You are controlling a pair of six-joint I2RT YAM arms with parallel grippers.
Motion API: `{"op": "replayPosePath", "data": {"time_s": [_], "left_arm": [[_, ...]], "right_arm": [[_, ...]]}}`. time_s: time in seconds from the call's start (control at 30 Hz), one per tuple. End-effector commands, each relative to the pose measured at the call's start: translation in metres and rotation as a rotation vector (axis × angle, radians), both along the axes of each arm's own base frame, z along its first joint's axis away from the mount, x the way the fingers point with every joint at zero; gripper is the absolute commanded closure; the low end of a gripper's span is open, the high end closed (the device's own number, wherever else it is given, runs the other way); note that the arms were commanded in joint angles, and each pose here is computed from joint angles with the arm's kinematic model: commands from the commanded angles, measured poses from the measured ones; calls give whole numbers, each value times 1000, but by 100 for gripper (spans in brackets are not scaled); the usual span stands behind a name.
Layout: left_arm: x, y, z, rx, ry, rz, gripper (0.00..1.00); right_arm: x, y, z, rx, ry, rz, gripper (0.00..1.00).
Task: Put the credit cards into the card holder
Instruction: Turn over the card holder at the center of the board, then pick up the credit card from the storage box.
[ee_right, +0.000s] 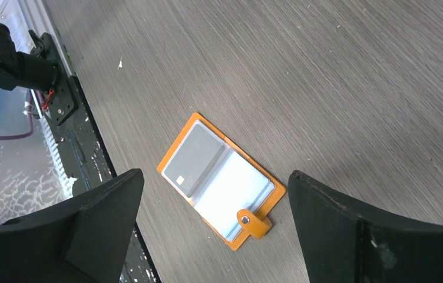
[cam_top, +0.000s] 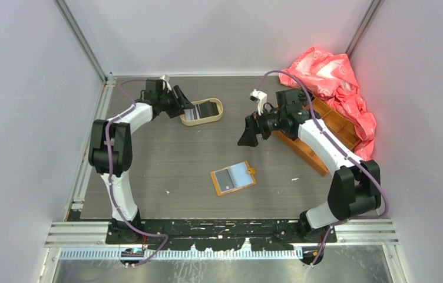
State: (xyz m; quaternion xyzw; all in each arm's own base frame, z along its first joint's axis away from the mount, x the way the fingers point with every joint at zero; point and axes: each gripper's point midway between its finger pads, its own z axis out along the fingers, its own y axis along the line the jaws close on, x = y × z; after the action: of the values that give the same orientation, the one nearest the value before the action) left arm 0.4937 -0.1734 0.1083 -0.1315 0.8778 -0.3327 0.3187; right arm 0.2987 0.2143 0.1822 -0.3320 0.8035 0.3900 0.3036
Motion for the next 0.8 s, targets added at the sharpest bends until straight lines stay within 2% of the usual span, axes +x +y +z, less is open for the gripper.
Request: {"op": "replayPosePath", "data": {"time_s": [0.0, 0.33, 0.77], "left_arm": [[21, 4, 8, 52, -32, 21, 42], [32, 3, -22, 139, 16, 53, 40], [39, -18, -38, 148, 42, 55, 35]], "right_arm": [[9, 5, 19, 34, -65, 29, 3], [9, 6, 13, 35, -47, 37, 3], [5, 8, 12, 52, -25, 53, 4]]}}
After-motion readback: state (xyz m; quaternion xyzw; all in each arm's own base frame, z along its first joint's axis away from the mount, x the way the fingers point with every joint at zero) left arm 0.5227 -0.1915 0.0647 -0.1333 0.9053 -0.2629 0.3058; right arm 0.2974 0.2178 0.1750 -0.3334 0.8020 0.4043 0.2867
